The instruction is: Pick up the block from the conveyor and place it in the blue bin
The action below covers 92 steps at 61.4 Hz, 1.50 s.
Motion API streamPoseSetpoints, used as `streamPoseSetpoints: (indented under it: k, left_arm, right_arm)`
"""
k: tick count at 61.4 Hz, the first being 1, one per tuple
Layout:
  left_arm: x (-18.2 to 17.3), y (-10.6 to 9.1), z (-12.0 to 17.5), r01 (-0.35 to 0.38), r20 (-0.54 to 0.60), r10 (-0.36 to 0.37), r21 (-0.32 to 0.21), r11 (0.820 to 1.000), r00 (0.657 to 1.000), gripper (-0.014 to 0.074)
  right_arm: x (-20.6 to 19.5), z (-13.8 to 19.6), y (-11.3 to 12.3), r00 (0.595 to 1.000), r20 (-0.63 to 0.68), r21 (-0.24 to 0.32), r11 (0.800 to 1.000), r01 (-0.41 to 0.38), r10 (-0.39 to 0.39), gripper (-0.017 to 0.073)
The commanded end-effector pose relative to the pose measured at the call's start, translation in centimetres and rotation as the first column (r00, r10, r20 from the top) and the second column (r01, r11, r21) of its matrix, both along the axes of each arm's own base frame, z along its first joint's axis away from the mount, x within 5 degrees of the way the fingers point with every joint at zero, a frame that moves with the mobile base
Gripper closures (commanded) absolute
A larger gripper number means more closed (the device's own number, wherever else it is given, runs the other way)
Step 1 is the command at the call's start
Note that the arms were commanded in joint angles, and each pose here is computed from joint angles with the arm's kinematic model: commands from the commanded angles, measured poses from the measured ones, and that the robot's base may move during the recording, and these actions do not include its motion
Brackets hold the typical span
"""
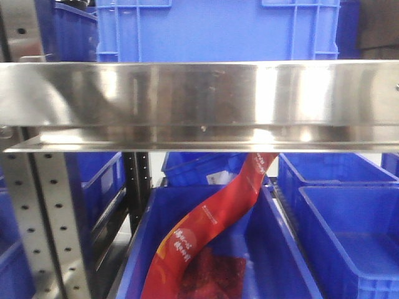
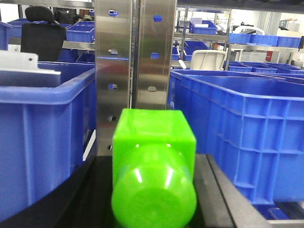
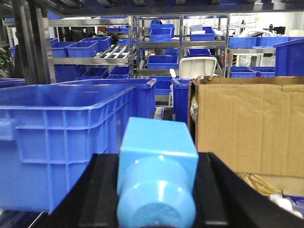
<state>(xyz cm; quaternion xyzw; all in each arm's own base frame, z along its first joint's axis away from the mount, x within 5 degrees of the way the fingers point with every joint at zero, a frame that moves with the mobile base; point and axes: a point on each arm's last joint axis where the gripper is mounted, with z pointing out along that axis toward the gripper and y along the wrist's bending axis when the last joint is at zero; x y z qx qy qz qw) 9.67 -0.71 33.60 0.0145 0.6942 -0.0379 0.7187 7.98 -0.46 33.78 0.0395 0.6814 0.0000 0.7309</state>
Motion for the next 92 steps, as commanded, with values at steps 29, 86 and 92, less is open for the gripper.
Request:
streamPoseSetpoints:
  k: [29, 86, 92]
  left_arm:
    - [-0.1, 0.0, 0.2, 0.004, 0.022, -0.004, -0.006, 1.000, 1.000, 0.0704]
    - [0.1, -0.1, 2.0, 0.007, 0.097, -0.006, -0.008, 1.000, 0.995, 0.0704]
    - [1.1, -0.6, 3.7, 0.047, -0.024, -0.047, 0.018, 0.999, 0.999, 0.0704]
  right_arm:
    - [-0.1, 0.2, 0.0, 1.000, 0.025, -0.017, 1.000, 0.003, -0.003, 0.0721]
    - [-0.3, 2.0, 0.1, 0.989, 0.144, 0.000, 1.000, -0.015, 0.015, 0.0721]
    - [0.1, 3.8, 0.4, 0.990, 0.135, -0.038, 0.998, -0.046, 0.051, 0.0721]
